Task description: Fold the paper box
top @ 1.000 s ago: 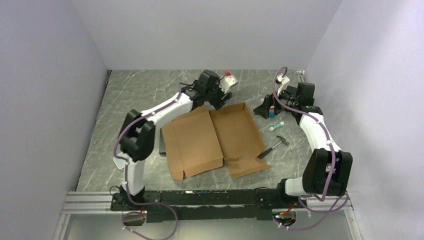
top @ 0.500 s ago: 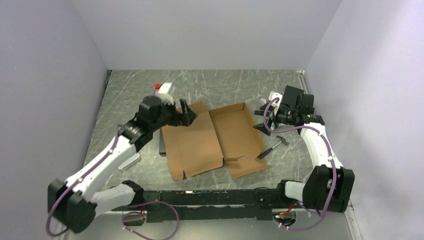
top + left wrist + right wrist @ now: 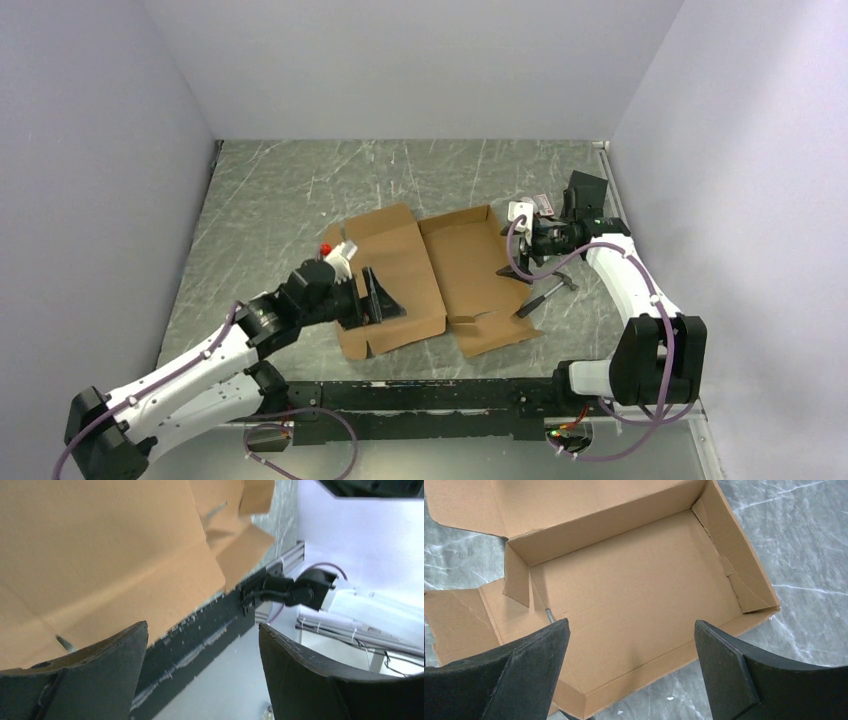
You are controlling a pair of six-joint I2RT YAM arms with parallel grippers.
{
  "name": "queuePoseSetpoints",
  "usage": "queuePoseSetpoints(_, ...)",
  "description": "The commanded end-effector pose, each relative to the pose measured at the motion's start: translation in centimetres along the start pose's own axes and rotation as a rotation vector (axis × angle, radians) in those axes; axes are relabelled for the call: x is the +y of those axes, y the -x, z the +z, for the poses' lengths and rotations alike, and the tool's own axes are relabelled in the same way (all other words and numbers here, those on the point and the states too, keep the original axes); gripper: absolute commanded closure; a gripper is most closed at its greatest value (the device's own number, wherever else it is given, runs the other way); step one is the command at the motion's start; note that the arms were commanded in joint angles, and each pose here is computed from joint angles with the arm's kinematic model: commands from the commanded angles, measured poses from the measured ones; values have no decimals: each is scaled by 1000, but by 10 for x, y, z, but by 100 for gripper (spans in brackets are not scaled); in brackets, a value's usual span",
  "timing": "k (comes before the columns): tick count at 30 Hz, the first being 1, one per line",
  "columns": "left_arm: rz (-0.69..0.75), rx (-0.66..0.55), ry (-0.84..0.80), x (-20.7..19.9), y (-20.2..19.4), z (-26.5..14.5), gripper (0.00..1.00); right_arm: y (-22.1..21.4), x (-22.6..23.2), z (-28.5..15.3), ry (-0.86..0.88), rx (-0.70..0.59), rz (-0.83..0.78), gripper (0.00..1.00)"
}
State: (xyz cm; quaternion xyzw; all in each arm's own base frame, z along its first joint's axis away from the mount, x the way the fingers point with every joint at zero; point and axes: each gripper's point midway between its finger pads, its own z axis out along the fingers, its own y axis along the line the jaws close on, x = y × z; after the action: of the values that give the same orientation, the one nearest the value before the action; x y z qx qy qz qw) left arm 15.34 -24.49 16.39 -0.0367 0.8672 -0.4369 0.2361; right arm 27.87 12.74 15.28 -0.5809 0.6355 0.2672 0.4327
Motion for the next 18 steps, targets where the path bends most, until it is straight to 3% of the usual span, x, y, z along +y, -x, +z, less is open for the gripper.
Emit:
queuePoseSetpoints(1, -159, -27, -7, -6, -21, 1, 14, 16, -17, 1, -32, 2, -69, 0)
queuePoseSetpoints(5, -178, -64, 38, 1, -35, 14, 13, 12, -15, 1, -48, 5, -53, 0)
queuePoseSetpoints(9, -233, -143, 127, 18, -26, 34, 12, 9, -12, 3, -45, 1, -38, 0)
queuePoseSetpoints(13, -280, -219, 117, 15, -12, 51, 11, 9, -8, 4, -35, -6, -24, 0)
queuePoseSetpoints(18, -348, -211, 180, 16, -12, 65, 13, 8, -6, 5, -31, -12, -28, 0)
